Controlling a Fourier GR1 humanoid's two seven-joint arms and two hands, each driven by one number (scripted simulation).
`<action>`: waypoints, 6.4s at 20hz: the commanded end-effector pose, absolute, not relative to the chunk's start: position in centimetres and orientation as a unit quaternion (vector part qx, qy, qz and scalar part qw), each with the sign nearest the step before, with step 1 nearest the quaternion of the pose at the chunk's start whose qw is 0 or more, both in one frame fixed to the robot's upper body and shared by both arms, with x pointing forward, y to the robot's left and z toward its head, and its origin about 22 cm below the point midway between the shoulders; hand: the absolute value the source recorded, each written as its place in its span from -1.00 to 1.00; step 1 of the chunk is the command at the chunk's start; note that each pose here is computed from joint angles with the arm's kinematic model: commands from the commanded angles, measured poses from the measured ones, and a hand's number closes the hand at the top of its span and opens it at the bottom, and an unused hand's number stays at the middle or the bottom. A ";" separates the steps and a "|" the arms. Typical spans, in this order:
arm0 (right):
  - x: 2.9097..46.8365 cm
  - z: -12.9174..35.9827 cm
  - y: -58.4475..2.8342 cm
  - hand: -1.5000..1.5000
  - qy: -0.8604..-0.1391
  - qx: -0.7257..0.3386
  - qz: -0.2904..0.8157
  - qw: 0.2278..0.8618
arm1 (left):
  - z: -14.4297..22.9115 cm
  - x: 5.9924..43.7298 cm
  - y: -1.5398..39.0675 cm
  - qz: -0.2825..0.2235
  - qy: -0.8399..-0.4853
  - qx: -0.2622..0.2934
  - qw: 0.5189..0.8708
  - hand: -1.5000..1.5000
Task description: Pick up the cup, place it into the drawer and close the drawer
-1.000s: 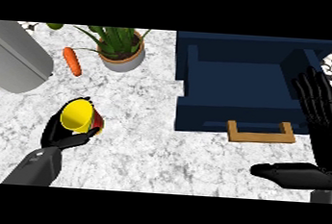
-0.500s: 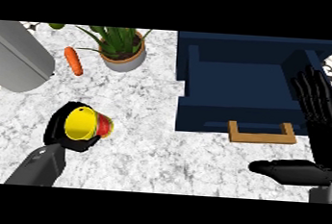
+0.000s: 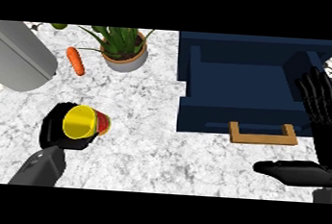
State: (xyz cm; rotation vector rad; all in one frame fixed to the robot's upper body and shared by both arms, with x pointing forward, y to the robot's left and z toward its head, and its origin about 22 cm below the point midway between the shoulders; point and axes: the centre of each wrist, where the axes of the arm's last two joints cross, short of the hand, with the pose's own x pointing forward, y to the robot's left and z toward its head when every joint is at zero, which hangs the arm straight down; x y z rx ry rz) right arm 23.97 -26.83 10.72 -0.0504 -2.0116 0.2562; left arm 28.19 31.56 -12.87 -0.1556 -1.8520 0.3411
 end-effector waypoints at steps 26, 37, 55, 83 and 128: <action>24.0 10.0 -29.1 -1.00 -0.837 -0.040 0.092 0.538 | 12.7 40.2 12.1 -0.050 -0.874 -0.150 0.459 1.00; 23.4 10.2 -29.1 -1.00 -0.836 -0.028 0.098 0.539 | 16.9 41.4 6.1 -0.061 -0.849 -0.127 0.509 1.00; 24.2 11.4 -30.5 -1.00 -0.849 -0.016 0.105 0.518 | 13.6 42.9 2.1 -0.104 -0.812 -0.063 0.571 1.00; 24.2 13.9 -30.0 1.00 -0.841 0.087 0.147 0.514 | 12.7 40.8 -0.1 -0.114 -0.829 -0.061 0.544 -1.00; 38.3 1.0 -20.8 1.00 -0.650 -0.258 0.530 0.480 | 10.3 33.1 27.2 -0.005 -0.816 -0.052 0.576 -1.00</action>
